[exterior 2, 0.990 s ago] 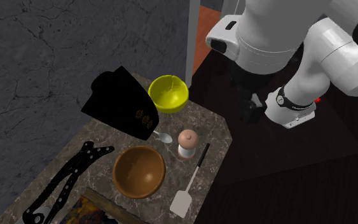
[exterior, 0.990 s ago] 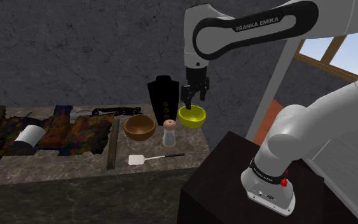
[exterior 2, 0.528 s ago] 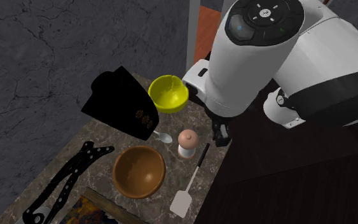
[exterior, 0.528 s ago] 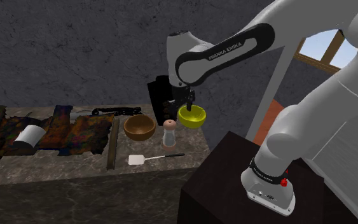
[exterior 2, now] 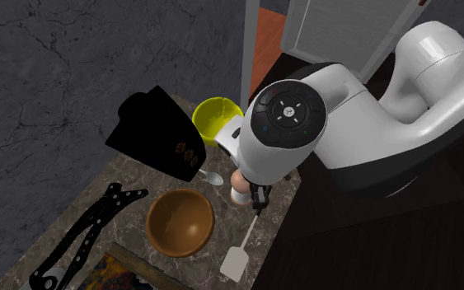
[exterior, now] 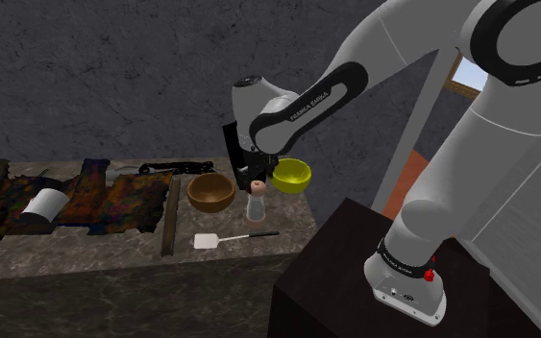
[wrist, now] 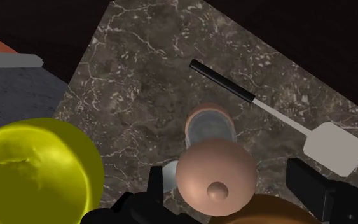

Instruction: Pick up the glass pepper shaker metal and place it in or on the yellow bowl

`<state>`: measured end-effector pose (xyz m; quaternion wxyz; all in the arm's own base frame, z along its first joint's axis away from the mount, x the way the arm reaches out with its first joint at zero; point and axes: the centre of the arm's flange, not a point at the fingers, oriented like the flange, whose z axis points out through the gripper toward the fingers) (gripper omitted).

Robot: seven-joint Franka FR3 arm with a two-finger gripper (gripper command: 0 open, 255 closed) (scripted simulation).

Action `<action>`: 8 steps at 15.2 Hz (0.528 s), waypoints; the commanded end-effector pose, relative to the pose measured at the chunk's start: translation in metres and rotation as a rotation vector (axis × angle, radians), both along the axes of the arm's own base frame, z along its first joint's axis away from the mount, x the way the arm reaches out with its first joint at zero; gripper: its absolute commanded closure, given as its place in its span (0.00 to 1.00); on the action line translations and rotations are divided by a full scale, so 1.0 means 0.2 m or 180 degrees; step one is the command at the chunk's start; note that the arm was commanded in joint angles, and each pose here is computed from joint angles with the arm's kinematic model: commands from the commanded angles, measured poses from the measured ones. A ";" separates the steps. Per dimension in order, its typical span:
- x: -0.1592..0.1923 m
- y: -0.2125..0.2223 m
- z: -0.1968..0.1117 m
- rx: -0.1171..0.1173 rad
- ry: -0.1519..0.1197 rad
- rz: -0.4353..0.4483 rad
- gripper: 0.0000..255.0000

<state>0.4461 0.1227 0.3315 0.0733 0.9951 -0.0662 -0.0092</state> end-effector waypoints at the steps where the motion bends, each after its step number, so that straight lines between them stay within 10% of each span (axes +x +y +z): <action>1: 0.01 0.00 -0.05 -0.0003 -0.0006 -0.0001 0.00; 8: 0.00 -0.02 -0.17 -0.0003 -0.0006 -0.0001 0.00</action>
